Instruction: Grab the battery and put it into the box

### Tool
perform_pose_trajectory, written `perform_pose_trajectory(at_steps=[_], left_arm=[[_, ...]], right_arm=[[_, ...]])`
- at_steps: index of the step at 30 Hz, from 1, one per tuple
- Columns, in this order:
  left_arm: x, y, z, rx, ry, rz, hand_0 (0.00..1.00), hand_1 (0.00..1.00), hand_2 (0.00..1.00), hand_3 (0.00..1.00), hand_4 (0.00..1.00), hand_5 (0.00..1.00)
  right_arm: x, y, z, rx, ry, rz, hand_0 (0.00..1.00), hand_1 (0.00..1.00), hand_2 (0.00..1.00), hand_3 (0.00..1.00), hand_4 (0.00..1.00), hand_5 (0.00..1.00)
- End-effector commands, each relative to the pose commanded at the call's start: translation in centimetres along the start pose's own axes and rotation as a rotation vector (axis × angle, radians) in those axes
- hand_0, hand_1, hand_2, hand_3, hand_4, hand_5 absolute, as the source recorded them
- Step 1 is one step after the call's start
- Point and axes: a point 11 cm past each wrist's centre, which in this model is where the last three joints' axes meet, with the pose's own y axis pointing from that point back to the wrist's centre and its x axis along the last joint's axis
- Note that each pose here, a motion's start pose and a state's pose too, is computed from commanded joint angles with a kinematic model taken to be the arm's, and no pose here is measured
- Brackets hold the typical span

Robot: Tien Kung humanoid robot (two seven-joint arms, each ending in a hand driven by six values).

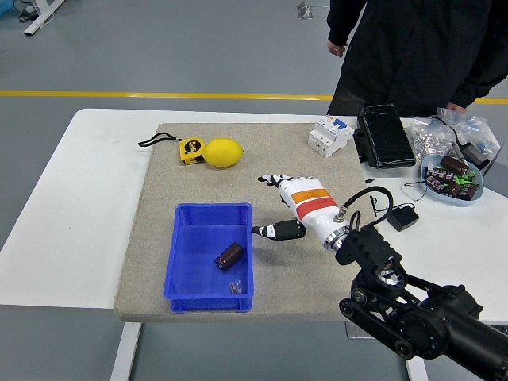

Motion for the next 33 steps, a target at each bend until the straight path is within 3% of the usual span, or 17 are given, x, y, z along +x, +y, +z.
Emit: perform_pose_trajectory(at_steps=[2, 3, 8, 9, 21, 33], left_arm=[[0.0, 0.0, 0.0, -0.001, 0.001, 0.000, 0.720, 0.675, 0.673, 0.585, 0.634, 0.542], [0.0, 0.0, 0.0, -0.001, 0.002, 0.000, 0.721, 0.675, 0.673, 0.585, 0.635, 0.542], [0.0, 0.0, 0.0, 0.000, 0.000, 0.000, 0.721, 0.675, 0.673, 0.585, 0.635, 0.542], [0.0, 0.0, 0.0, 0.001, 0.000, 0.000, 0.720, 0.675, 0.672, 0.585, 0.635, 0.542], [0.0, 0.0, -0.2, 0.005, -0.002, 0.001, 0.720, 0.675, 0.672, 0.586, 0.634, 0.539], [0.0, -0.1, -0.5, 0.012, -0.012, 0.000, 0.719, 0.675, 0.672, 0.585, 0.634, 0.540]], right_arm=[[0.3, 0.0, 0.7, -0.010, 0.024, -0.007, 0.341, 0.455, 0.701, 0.813, 0.998, 0.453], [0.4, 0.0, 1.0, -0.015, 0.037, -0.012, 0.319, 0.357, 0.475, 0.791, 0.998, 0.460], [0.6, 0.0, 2.4, -0.042, 0.087, -0.032, 0.319, 0.357, 0.475, 0.791, 0.998, 0.460], [0.6, 0.1, 2.6, -0.049, 0.092, -0.037, 0.249, 0.194, 0.281, 0.798, 0.998, 0.515], [-0.6, 0.6, 3.9, -0.083, 0.130, -0.114, 0.234, 0.165, 0.255, 0.822, 0.998, 0.585], [-1.4, 0.7, 5.8, -0.130, 0.171, -0.158, 0.228, 0.167, 0.258, 0.805, 0.998, 0.533]])
